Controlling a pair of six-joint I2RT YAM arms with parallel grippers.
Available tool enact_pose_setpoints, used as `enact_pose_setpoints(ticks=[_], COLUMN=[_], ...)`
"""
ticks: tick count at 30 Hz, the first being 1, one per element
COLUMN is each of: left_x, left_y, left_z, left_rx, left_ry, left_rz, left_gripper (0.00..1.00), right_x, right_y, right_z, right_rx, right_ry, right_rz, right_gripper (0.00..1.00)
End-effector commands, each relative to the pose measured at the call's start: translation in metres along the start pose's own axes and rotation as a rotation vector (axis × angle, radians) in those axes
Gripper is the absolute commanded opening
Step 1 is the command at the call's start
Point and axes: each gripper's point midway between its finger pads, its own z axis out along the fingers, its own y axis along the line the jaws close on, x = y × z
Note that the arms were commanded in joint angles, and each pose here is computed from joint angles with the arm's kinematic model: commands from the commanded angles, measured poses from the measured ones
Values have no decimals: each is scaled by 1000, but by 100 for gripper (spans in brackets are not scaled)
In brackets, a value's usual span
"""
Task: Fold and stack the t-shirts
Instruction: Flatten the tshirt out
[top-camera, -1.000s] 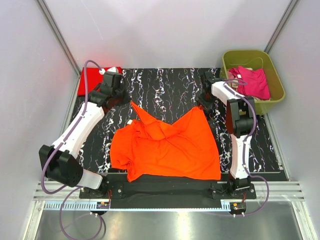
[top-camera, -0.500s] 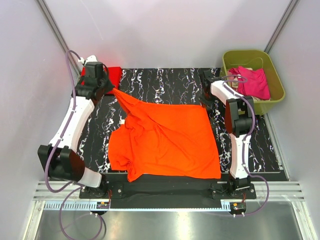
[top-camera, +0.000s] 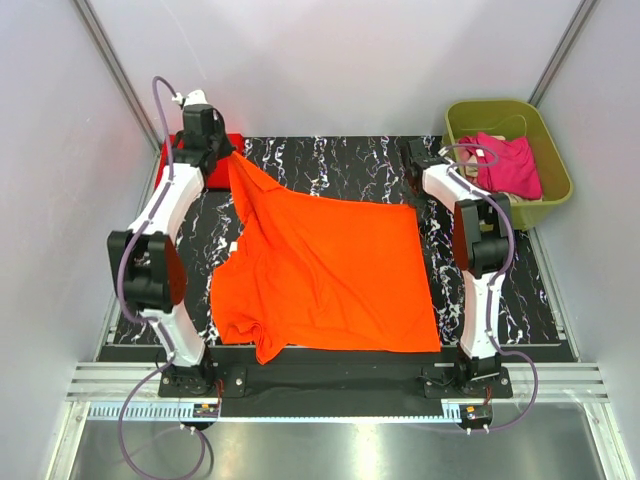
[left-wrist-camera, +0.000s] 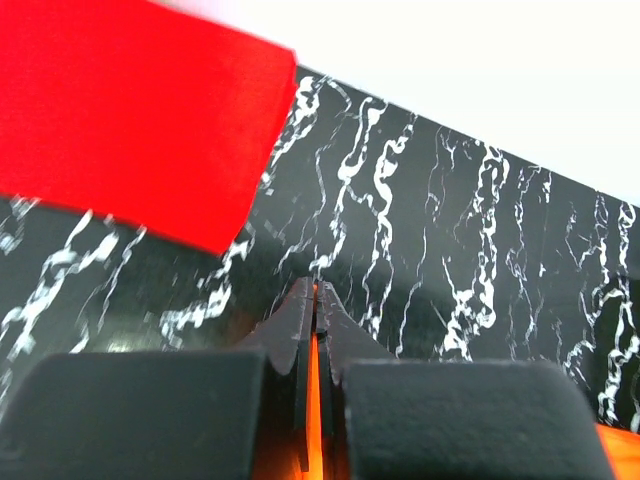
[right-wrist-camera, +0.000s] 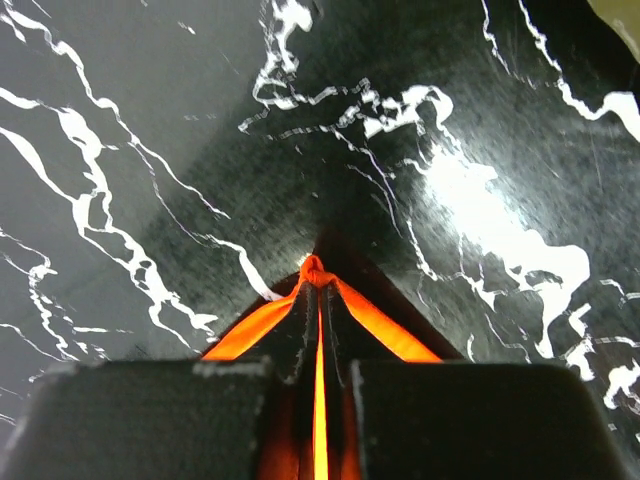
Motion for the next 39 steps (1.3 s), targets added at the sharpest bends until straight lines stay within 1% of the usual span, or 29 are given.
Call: enact_pose_setpoints(ticks=[1, 5, 9, 10, 11, 16, 17, 18, 20, 24, 26, 27, 29, 30, 31, 32, 33, 34, 37, 39], left_x=[-52, -63, -73, -81, -70, -63, -56, -59, -52, -55, -58, -64, -75, -78, -94, -92, -97, -106, -120, -135], left_y=[-32, -46, -59, -65, -63, -67, -70, -71, -72, -74, -80, -83, -95, -94, -98, -94, -92, -90, -78, -63], left_z=[12, 34, 60, 63, 78, 114, 124, 128, 141, 160, 157, 149, 121, 114, 100, 99, 96, 87, 69, 47], left_rx=[145, 195, 237, 254, 253, 267, 289, 301, 321, 359, 410, 424, 432, 416, 415, 389, 377, 362, 331, 284], left_ry=[-173, -221, -259, -278, -258, -264, -252, -270, -272, -309, -290, -292, -331, -332, -354, -322, -328, -353, -378, -420], left_rz=[35, 17, 1, -9, -13, -73, -80, -93, -116, -161, -231, -247, -235, -221, -199, -190, -181, -164, -156, -146], left_gripper=[0, 0, 0, 0, 0, 0, 0, 0, 0, 0, 0, 0, 0, 0, 0, 0, 0, 0, 0, 0], right_x=[-70, -86, -91, -94, -96, -110, -111, -109, -113, -111, -109, -109, -107, -107, -104, -106, -107, -106, -109, -117], right_y=[23, 35, 44, 46, 46, 61, 63, 64, 69, 74, 73, 72, 64, 60, 56, 55, 54, 53, 52, 51], right_z=[-43, -60, -59, -60, -58, -51, -49, -40, -38, -23, -21, -21, -21, -21, -19, -22, -24, -25, -34, -52], right_rx=[-113, -187, -209, -211, -210, -220, -220, -207, -208, -196, -192, -190, -170, -159, -149, -151, -151, -151, -163, -182], right_ry=[-240, -307, -324, -335, -342, -391, -397, -397, -408, -408, -406, -409, -412, -417, -413, -418, -419, -417, -420, -438], right_rz=[107, 110, 98, 104, 109, 116, 114, 105, 109, 94, 81, 63, 55, 54, 48, 50, 47, 42, 51, 57], right_gripper=[0, 0, 0, 0, 0, 0, 0, 0, 0, 0, 0, 0, 0, 0, 0, 0, 0, 0, 0, 0])
